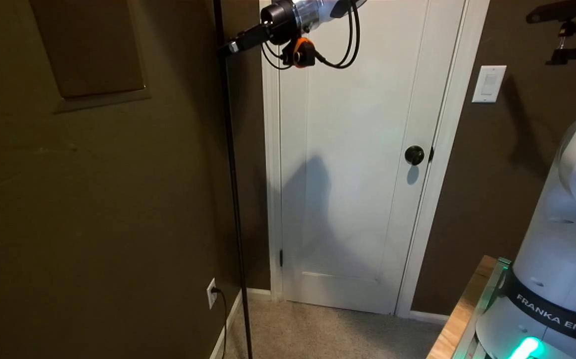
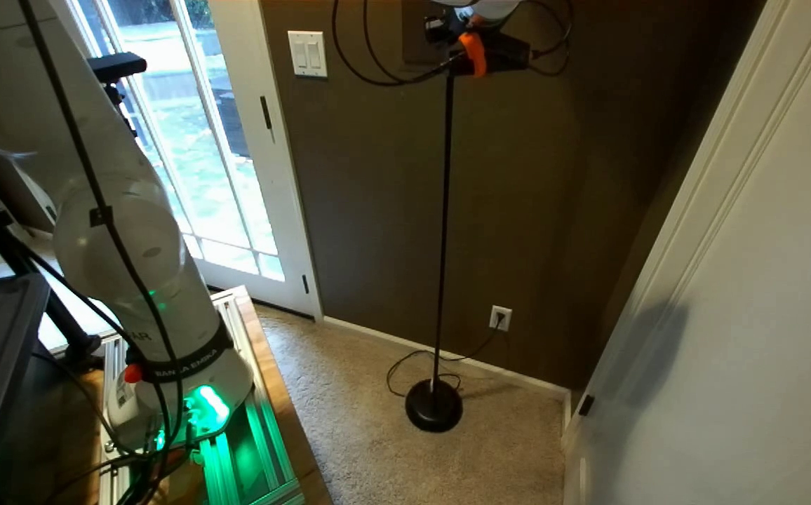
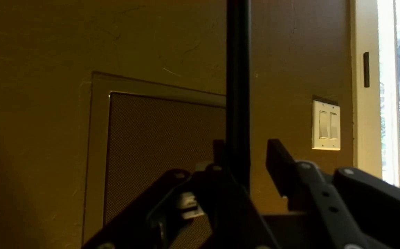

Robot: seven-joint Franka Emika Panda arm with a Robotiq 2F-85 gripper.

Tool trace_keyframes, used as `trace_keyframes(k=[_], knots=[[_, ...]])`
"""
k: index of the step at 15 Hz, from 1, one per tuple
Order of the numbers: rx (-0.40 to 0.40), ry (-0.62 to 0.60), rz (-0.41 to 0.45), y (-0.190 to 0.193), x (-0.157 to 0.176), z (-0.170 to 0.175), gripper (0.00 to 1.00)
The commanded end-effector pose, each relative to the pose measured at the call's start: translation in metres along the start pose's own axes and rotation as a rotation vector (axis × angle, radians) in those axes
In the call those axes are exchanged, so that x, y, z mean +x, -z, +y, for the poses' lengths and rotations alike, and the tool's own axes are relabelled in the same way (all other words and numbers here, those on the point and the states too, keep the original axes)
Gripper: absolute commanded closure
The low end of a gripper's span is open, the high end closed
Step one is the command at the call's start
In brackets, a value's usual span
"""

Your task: Move the lamp to the left

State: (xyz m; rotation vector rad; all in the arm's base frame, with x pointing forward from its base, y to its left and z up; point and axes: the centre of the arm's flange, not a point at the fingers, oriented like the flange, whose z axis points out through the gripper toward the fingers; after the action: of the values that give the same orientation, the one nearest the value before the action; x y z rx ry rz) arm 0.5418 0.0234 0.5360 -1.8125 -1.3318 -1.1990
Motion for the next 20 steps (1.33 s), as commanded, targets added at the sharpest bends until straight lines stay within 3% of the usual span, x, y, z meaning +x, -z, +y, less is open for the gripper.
trace_keyframes(k=[1,2,4,20], knots=[[0.007,0.018,0.034,0.0,0.002,0.008,0.95],[0.006,0.022,0.035,0.0,0.003,0.008,0.99],[0.012,0.015,0.043,0.0,0.003,0.008,0.95],[-0.025,0.009,0.057,0.022,0.051,-0.012,0.95]])
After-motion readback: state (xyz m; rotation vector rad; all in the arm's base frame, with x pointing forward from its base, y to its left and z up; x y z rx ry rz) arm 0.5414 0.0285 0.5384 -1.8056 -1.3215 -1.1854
